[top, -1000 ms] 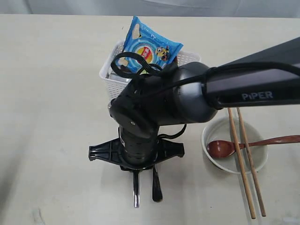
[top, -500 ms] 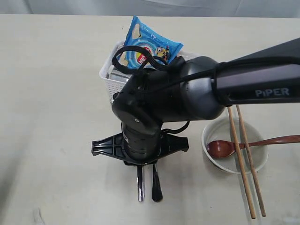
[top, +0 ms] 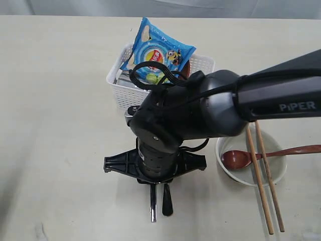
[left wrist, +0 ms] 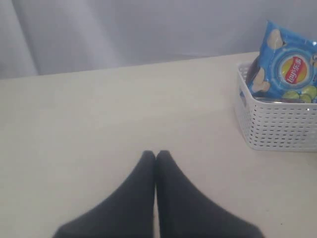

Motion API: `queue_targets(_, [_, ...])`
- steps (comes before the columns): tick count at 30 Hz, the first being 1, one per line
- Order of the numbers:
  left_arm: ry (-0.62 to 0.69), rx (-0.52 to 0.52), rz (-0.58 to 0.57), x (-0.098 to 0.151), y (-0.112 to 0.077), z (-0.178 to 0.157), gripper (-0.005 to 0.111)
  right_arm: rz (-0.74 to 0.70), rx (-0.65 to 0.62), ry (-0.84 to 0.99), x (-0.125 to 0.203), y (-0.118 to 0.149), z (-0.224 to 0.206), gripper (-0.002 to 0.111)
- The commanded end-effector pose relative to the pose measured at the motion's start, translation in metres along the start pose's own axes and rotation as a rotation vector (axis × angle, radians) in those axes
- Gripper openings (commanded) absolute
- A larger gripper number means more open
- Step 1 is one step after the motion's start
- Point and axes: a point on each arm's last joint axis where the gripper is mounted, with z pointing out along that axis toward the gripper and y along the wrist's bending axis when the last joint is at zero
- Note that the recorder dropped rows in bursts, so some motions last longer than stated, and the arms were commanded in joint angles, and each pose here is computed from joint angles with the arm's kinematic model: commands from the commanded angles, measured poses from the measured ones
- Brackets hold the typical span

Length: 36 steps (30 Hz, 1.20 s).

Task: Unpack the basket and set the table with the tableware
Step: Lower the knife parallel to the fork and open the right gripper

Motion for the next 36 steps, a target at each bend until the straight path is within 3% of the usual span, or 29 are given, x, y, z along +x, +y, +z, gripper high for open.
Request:
queue_targets(1, [-0.005,0.005,-0.002,0.0,0.0,0.0,0.0,0.005,-0.02,-0.008,0.0,0.0,0.003,0.0])
queue_targets(24, [-0.005,0.005,-0.002,0.0,0.0,0.0,0.0,0.014,-0.027,-0.018,-0.001,0.0,0.002,0.001])
queue_targets(26, [-0.005,0.005,-0.002,0.0,0.0,0.0,0.0,0.013,-0.031,-0.021,-0.001,0.001,0.0,0.008])
queue_targets(31, [-0.005,0.005,-0.002,0.0,0.0,0.0,0.0,0.002,-0.034,-0.025,-0.001,0.0,-0.006,0.041])
queue_targets(36, [-0.005,0.005,-0.002,0.0,0.0,0.0,0.0,-0.037,-0.081,-0.066,-0.005,0.002,-0.025,0.046])
